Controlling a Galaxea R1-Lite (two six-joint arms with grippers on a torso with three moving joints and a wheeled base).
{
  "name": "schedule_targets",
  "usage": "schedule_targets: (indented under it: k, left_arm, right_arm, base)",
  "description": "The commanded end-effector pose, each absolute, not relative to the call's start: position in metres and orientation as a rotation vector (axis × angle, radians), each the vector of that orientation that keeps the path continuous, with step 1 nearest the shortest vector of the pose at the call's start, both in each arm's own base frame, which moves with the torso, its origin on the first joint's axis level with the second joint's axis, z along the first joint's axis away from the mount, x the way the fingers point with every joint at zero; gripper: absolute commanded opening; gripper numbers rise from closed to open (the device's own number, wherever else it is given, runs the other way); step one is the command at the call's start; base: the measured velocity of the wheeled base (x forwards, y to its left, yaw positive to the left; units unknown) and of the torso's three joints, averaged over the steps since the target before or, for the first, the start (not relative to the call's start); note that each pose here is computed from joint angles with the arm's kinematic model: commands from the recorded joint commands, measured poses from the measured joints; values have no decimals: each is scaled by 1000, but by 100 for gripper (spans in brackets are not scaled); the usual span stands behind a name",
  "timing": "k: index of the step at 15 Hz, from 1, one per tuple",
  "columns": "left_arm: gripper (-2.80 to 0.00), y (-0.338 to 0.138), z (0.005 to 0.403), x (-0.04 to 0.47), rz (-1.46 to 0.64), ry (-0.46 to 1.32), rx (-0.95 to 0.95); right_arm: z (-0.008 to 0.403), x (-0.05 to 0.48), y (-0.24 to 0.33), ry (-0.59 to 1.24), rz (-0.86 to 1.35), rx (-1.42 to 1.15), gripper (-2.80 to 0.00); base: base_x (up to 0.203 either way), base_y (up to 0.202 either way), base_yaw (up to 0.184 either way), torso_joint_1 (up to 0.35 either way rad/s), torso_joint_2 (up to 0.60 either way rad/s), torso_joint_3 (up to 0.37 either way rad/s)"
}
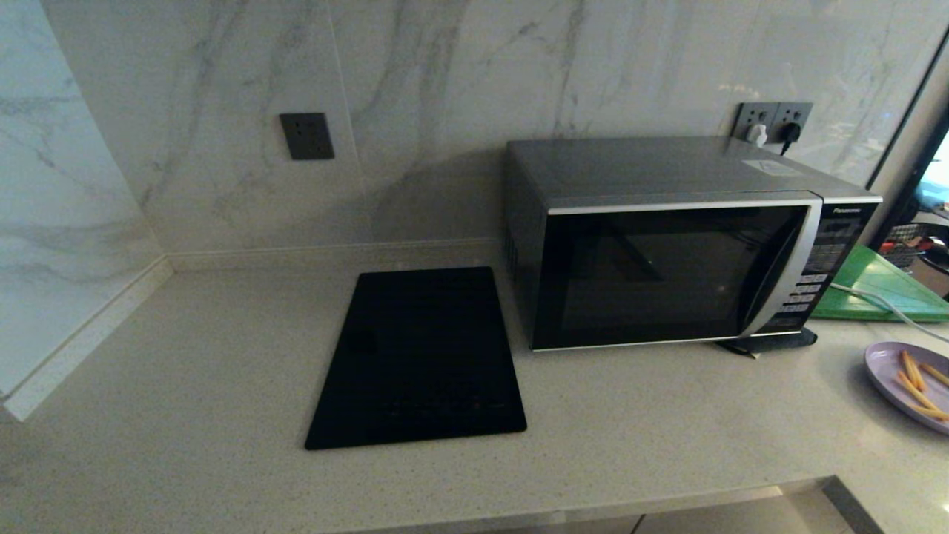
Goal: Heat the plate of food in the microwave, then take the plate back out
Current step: Open the microwave oven
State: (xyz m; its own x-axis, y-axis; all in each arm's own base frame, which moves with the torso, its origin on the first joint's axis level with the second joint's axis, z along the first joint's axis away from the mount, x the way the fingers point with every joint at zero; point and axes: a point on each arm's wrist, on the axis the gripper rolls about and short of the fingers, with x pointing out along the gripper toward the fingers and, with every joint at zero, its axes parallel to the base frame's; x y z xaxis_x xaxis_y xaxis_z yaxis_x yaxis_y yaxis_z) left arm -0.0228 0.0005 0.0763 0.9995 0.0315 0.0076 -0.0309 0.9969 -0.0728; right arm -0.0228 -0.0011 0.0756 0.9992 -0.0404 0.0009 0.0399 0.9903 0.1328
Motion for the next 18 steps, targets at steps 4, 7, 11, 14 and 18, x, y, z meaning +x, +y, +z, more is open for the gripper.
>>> schedule_targets:
  k: [4,7,11,14,18]
  left_arm:
    - [-280,1,76,-23,32,-7,-74]
    - [-280,1,76,-23,32,-7,-74]
    - [-280,1,76,-23,32,-7,-74]
    - [-280,1,76,-23,32,-7,-74]
    - [-280,1,76,-23,32,-7,-74]
  right_arm:
    - [75,-23,-1,-1,-43,127,-280]
    - [79,-24,-1,-19,-47,134,-280]
    - [158,-42,-2,-131,-53,155,-280]
    - [204,-15,-3,11,-133,153,-280]
    - [247,49,-8,192,-344,46,-280]
  base:
    - [0,0,0,0,0,0]
    - [0,0,0,0,0,0]
    - [0,0,0,0,0,0]
    - [0,0,0,0,0,0]
    - [0,0,0,0,0,0]
